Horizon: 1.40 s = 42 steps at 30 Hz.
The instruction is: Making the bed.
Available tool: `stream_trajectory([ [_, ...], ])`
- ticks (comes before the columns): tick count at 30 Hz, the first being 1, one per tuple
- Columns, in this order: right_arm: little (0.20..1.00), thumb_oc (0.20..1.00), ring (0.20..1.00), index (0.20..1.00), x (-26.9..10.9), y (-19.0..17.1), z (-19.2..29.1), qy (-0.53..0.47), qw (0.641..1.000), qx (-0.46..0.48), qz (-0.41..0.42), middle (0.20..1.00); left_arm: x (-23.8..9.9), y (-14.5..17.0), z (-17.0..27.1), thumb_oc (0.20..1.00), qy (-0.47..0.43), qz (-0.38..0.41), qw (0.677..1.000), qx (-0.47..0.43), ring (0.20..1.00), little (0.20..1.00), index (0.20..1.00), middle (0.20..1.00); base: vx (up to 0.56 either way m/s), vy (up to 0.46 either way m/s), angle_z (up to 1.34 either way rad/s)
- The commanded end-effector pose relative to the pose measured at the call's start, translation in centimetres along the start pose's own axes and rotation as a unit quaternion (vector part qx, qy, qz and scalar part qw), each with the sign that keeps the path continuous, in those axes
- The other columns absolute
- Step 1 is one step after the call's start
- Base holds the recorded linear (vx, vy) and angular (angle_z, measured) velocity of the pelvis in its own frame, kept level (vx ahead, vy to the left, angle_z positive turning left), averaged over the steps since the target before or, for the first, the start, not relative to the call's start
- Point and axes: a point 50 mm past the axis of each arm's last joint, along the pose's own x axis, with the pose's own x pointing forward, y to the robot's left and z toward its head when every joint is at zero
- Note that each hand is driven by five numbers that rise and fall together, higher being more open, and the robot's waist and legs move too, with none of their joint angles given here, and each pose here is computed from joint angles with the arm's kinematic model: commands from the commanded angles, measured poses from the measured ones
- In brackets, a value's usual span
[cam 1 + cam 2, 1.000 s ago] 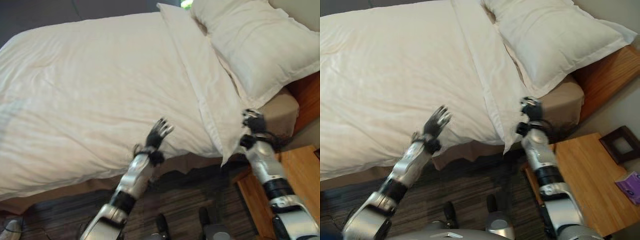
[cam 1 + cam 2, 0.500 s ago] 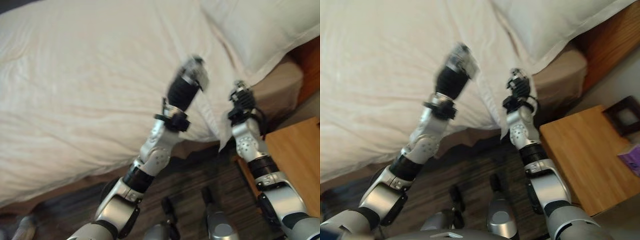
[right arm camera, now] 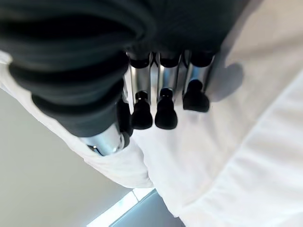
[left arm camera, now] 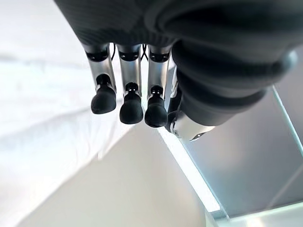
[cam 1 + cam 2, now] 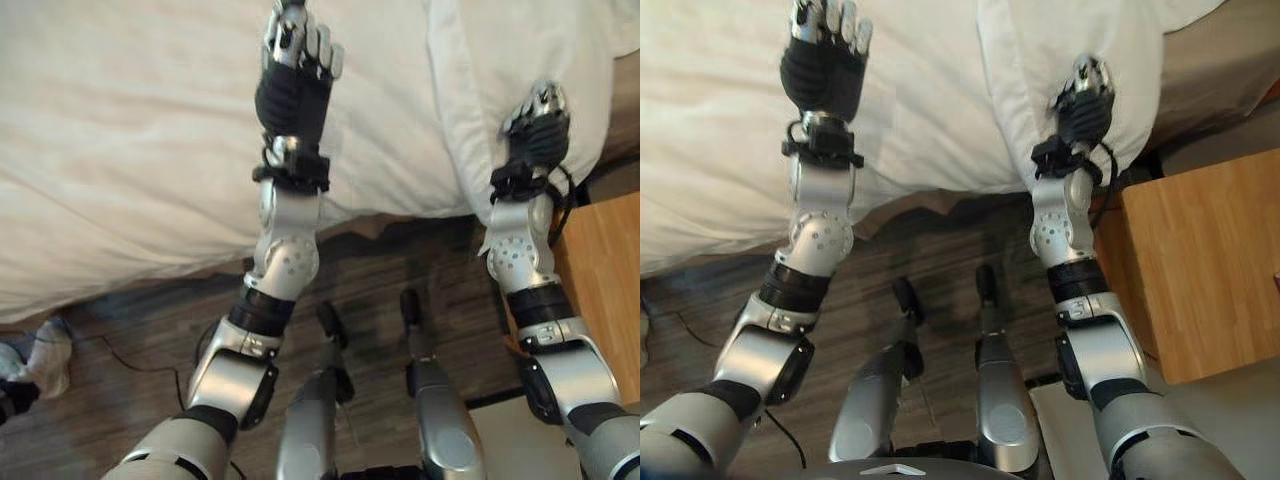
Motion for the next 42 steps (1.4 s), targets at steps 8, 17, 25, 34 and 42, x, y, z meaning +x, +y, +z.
stream_trajectory([
  [8, 0.2, 0.2, 0.2, 0.2, -0.4, -1.6, 0.9, -0.035, 0.996, 0.063, -0.056, 0.2, -3.6, 7.3, -1.5, 0.2, 0.036, 0.179, 0.983, -0.015, 0.2, 0.2, 0.2, 0.2, -0.03, 0.007, -0.01],
  [17, 0.2, 0.2, 0.2, 0.2, -12.8, -13.7, -6.8, 0.149, 0.947, 0.087, -0.272, 0.2, -27.8, 15.2, -8.1, 0.2, 0.262, 0.492, 0.828, -0.065, 0.2, 0.2, 0.2, 0.2, 0.08, -0.012, 0.01],
  [25, 1.0, 1.0, 1.0, 1.0, -16.7, -19.1, -4.5, 0.215, 0.93, -0.078, -0.288, 1.0, -34.2, 14.4, -6.0, 1.0, 0.404, 0.434, 0.805, 0.029, 1.0, 1.0, 1.0, 1.0, 0.11, 0.005, 0.01],
  [34, 1.0, 1.0, 1.0, 1.0, -16.0, -20.1, -0.8, 0.227, 0.915, -0.264, -0.204, 1.0, -28.8, 12.7, -1.6, 1.0, 0.41, 0.236, 0.869, 0.144, 1.0, 1.0, 1.0, 1.0, 0.07, 0.022, -0.02],
  [42, 1.0, 1.0, 1.0, 1.0, -20.0, -18.5, -2.2, 0.281, 0.922, -0.218, -0.153, 1.0, -28.6, 9.7, -1.0, 1.0, 0.393, 0.186, 0.886, 0.161, 1.0, 1.0, 1.0, 1.0, 0.03, 0.001, -0.09],
])
